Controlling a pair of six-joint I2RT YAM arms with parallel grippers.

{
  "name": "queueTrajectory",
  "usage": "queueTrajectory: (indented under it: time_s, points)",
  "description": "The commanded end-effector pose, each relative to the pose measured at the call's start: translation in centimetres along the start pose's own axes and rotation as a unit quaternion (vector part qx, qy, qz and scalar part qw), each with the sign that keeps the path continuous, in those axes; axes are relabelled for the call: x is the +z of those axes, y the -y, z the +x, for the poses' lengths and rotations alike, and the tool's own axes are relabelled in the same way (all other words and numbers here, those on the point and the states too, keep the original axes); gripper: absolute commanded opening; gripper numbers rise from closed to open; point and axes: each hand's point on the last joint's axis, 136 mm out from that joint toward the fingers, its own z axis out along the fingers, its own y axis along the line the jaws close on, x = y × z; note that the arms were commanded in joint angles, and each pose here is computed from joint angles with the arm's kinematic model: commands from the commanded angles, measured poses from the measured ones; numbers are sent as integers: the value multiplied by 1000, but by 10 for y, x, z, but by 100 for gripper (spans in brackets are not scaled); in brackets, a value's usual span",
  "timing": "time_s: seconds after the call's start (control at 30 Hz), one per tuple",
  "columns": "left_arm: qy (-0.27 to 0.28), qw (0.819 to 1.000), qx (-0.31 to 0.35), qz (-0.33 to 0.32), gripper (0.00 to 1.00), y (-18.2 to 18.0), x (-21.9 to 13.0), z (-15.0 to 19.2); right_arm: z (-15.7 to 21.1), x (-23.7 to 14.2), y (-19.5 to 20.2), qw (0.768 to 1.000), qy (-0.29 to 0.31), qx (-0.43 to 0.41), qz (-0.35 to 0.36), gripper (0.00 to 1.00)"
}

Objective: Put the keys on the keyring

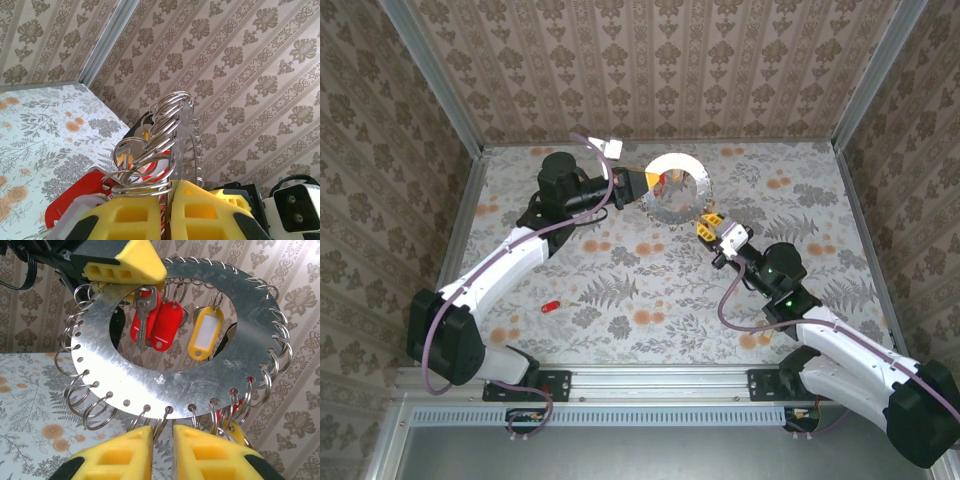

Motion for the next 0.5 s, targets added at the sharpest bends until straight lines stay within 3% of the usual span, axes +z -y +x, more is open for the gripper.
queueTrajectory:
  time_s: [0.0,0.47]
  points:
    - [35,998,50,28,0,31,-8,-24,-20,2,10,999,27,-6,18,21]
    - [36,998,51,28,0,33,-9,-25,-12,0,1,1000,12,-1,-3,23]
